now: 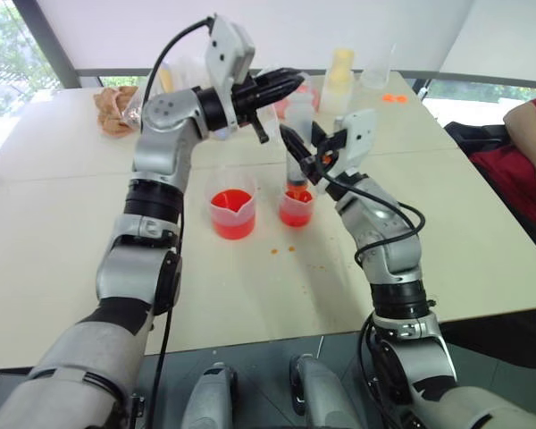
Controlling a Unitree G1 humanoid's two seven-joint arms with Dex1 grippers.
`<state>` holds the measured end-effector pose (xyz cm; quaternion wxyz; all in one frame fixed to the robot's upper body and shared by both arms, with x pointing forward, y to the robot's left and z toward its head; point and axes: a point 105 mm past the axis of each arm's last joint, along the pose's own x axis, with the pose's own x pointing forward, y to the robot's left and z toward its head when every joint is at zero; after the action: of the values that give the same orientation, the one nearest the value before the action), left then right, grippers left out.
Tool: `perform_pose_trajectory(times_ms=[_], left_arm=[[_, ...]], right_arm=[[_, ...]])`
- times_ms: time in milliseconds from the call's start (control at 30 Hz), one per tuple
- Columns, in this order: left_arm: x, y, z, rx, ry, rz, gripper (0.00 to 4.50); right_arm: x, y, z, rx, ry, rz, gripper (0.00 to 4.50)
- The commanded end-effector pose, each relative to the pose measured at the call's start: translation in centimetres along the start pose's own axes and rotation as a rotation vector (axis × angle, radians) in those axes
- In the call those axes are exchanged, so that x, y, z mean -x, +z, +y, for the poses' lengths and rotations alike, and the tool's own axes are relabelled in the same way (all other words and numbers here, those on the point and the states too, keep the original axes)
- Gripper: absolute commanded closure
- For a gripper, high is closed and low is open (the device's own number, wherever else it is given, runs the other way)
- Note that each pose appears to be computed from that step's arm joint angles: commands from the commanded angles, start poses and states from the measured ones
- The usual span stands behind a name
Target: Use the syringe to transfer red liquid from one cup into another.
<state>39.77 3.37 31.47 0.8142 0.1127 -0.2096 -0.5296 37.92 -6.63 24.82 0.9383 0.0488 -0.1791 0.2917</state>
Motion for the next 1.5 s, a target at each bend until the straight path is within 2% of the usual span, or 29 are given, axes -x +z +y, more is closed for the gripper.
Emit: perform_pose_trajectory(times_ms=[33, 233, 333, 433, 600, 700, 733, 800, 900, 967, 1067, 1133, 1233, 1333, 1367, 1500], left_arm=[[-1.6, -2.1, -3.7, 0.054, -0.151, 0.039, 4.47], [-1.5, -2.8, -4.0, 0.063, -0.15, 0.053, 4.47], [-1.5, -2.2, -3.7, 0.078, -0.139, 0.03, 4.47], [-1.3, -1.0, -2.7, 0.106, -0.109, -0.012, 3.41], [-0.2, 1.2, -0.7, 0.137, -0.043, -0.08, 1.01], [1.9, 4.3, 1.3, 0.302, 0.009, -0.233, 1.01], [2.8, 4.8, 1.2, 0.314, -0.003, -0.244, 1.01], [4.0, 4.6, 0.5, 0.296, -0.027, -0.2, 1.01], [5.9, 2.7, -1.3, 0.244, -0.044, -0.048, 1.01], [7.4, 1.7, -3.0, 0.243, -0.058, 0.035, 1.01], [9.6, 0.9, -6.7, 0.242, -0.129, 0.15, 1.01], [10.4, 0.4, -8.6, 0.223, -0.16, 0.21, 1.01], [11.7, -0.7, -11.1, 0.232, -0.186, 0.288, 1.01], [13.0, -3.2, -13.5, 0.169, -0.224, 0.406, 1.01], [13.1, -3.9, -14.0, 0.171, -0.228, 0.423, 1.01], [12.7, -4.6, -15.3, 0.241, -0.218, 0.383, 1.01]], right_arm=[[-0.8, 6.1, -0.4, 0.063, -0.015, -0.206, 3.03], [-0.8, 6.7, -0.6, 0.075, -0.017, -0.22, 3.03], [-0.8, 6.8, -0.5, 0.076, -0.017, -0.224, 3.03], [-0.8, 7.0, -0.4, 0.077, -0.015, -0.228, 3.03], [-0.8, 7.4, -0.4, 0.081, -0.009, -0.239, 3.03], [-0.9, 8.1, -1.0, 0.029, -0.031, -0.241, 3.03], [-0.9, 8.6, -1.4, -0.012, -0.042, -0.246, 3.03], [-0.7, 9.4, -2.3, -0.068, -0.062, -0.241, 3.03], [-0.1, 11.1, -5.1, -0.135, -0.116, -0.201, 3.03], [0.7, 11.0, -7.5, -0.198, -0.176, -0.092, 3.03], [2.9, 8.1, -11.7, -0.247, -0.321, 0.204, 3.03], [4.5, 6.6, -13.0, -0.277, -0.353, 0.336, 3.03], [6.9, 3.0, -13.5, -0.329, -0.36, 0.563, 3.03], [8.6, -0.7, -11.7, -0.481, -0.288, 0.742, 3.03], [8.9, -1.7, -11.1, -0.482, -0.268, 0.79, 3.03], [9.8, -4.6, -10.7, -0.462, -0.252, 0.906, 3.03]])
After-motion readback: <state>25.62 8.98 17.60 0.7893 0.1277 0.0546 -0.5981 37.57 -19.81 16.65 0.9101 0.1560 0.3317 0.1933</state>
